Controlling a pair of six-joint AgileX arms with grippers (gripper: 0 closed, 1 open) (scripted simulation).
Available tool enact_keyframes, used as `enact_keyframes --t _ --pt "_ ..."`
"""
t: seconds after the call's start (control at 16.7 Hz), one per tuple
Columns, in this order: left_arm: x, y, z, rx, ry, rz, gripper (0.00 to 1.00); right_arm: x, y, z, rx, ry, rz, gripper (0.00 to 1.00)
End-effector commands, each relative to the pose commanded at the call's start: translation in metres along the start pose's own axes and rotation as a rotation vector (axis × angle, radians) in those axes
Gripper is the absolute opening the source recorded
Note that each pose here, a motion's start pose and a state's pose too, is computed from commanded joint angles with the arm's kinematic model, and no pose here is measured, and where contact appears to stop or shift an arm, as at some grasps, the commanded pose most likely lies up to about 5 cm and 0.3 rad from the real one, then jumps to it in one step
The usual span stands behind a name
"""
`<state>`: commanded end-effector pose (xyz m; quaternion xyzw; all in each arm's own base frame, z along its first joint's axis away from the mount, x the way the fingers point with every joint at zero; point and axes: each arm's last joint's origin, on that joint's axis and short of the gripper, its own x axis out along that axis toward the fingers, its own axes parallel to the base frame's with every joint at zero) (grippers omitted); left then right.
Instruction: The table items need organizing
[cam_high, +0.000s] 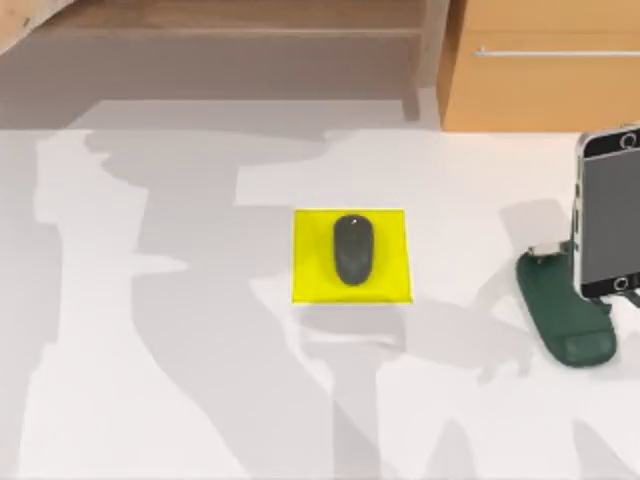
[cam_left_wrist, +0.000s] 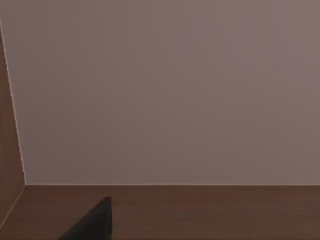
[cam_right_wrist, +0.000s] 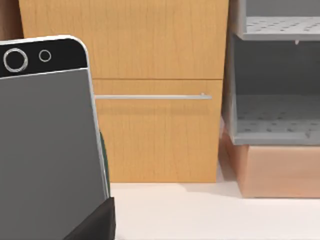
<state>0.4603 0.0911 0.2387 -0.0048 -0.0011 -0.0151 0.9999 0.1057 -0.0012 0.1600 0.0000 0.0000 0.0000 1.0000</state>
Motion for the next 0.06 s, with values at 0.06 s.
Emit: enact_keyframes --t 0.06 --pt "0.0000 0.0000 0.0000 0.000 0.000 0.000 1.00 0.0000 0.0000 0.0000 0.000 0.000 0.000 1.00"
